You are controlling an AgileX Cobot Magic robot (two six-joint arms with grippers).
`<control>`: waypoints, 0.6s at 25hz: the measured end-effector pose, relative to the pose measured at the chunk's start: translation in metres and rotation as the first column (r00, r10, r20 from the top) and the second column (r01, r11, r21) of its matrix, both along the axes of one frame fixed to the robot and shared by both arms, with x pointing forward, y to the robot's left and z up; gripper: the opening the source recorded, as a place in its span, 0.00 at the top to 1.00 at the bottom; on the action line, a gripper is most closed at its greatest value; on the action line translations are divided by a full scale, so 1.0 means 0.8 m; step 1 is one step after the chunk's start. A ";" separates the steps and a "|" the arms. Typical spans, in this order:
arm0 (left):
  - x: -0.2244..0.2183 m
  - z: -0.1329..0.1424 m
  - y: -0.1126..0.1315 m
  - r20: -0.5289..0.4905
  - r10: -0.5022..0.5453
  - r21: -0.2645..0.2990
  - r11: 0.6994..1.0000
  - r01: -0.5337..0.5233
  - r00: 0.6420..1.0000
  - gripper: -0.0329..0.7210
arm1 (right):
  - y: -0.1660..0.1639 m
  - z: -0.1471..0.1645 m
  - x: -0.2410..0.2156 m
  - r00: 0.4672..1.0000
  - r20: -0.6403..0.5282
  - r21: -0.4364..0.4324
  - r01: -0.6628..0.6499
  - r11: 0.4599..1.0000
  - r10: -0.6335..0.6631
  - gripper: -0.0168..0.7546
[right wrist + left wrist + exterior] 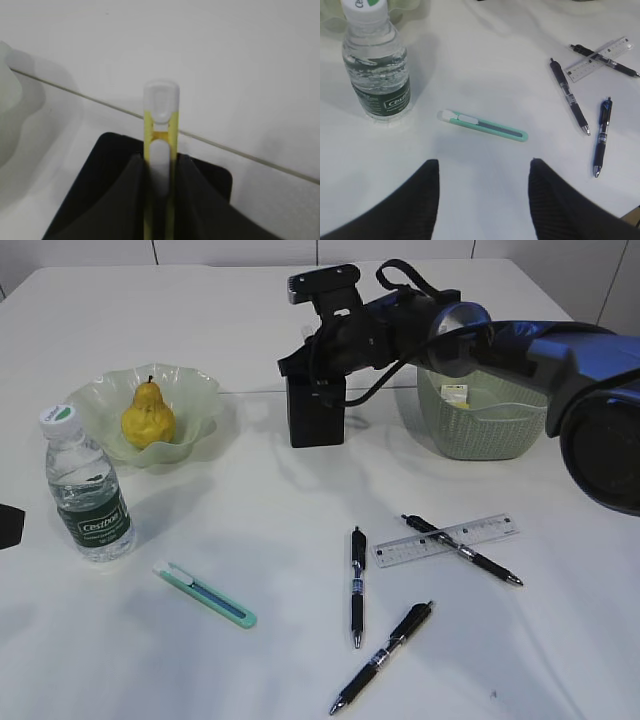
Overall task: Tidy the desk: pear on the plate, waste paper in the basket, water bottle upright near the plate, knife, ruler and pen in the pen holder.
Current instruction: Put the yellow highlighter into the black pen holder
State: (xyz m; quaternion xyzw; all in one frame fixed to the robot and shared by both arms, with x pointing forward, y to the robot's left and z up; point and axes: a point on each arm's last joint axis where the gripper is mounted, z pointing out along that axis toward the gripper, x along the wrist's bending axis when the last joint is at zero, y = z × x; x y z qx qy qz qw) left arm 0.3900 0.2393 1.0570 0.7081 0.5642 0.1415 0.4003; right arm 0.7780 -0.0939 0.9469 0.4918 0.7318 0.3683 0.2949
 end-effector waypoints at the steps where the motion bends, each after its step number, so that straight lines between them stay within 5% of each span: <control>1: 0.000 0.000 0.000 0.000 0.000 0.000 1.000 0.000 1.000 0.42 | 0.000 -0.001 0.000 1.000 -0.008 -0.002 0.002 1.000 -0.002 0.78; 15: 0.000 0.000 0.000 0.000 0.000 0.000 1.000 0.000 1.000 0.42 | -0.001 0.004 0.000 1.000 -0.022 0.001 0.014 1.000 -0.013 0.62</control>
